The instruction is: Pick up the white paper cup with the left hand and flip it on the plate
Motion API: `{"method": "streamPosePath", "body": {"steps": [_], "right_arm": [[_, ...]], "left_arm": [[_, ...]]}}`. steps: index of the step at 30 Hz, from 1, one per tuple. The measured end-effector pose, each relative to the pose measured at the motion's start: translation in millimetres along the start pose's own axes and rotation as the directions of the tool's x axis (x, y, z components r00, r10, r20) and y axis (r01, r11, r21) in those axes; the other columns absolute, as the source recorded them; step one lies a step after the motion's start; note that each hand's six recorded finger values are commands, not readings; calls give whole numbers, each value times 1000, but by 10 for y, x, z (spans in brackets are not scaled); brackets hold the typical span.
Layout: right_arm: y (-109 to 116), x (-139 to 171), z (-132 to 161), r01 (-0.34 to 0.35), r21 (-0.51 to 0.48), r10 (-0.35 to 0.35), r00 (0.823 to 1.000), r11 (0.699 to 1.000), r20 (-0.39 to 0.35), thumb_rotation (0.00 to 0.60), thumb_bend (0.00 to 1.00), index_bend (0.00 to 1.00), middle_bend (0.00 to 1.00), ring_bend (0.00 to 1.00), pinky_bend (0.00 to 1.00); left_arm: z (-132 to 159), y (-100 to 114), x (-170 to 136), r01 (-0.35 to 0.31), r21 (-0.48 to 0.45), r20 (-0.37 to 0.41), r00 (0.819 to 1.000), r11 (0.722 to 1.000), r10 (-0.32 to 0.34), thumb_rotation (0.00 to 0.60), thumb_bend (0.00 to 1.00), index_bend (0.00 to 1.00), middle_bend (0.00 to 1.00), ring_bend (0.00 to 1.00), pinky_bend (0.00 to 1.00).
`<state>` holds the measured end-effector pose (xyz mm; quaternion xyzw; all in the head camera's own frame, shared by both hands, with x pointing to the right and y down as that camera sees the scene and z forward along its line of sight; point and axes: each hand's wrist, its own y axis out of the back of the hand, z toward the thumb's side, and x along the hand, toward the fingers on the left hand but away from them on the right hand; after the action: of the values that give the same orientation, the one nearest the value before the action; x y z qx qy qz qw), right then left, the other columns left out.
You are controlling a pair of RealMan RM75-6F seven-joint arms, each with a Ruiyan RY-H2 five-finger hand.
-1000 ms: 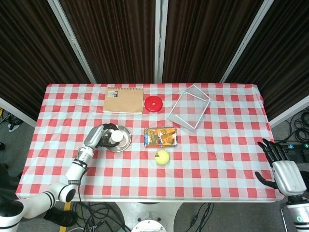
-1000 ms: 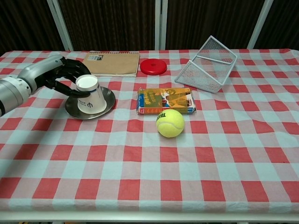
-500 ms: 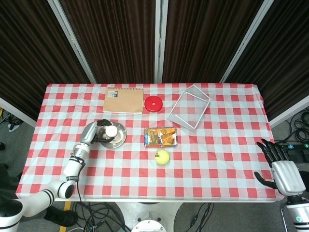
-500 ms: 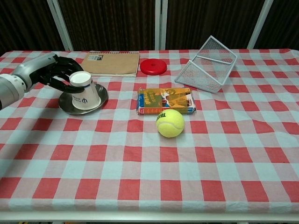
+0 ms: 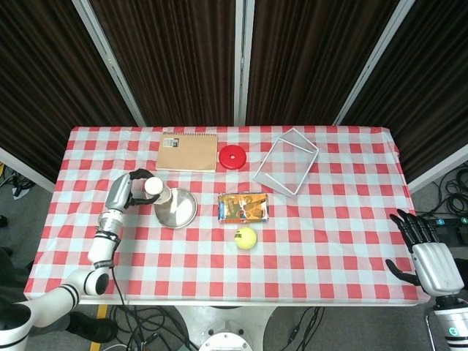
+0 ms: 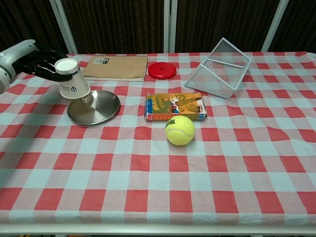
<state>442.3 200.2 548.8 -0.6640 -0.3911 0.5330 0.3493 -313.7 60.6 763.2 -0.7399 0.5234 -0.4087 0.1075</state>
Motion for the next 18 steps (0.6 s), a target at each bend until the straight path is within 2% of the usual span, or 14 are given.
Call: {"method": "streamPosePath", "body": {"steps": [5, 10, 15, 18], "right_arm": [[-3, 7, -3, -2, 0, 2, 1000, 1000, -2, 600, 171, 0, 14, 0, 0], [2, 26, -18, 1, -1, -1, 1000, 1000, 5, 600, 170, 0, 14, 0, 0], [-4, 33, -22, -2, 0, 2, 1000, 1000, 7, 600, 170, 0, 14, 0, 0], [17, 33, -26, 4, 2, -4, 1000, 1000, 8, 600, 171, 0, 13, 0, 0]], "left_arm": [[-67, 185, 8, -25, -46, -33, 999, 999, 23, 600, 265, 492, 443, 282, 235], [-267, 244, 79, -32, -31, -111, 993, 999, 28, 600, 264, 463, 414, 243, 213], [-456, 223, 138, -17, -11, -186, 982, 1000, 15, 600, 233, 169, 169, 81, 126], [-441, 259, 136, -39, -7, -175, 984, 999, 38, 600, 227, 106, 127, 59, 84]]}}
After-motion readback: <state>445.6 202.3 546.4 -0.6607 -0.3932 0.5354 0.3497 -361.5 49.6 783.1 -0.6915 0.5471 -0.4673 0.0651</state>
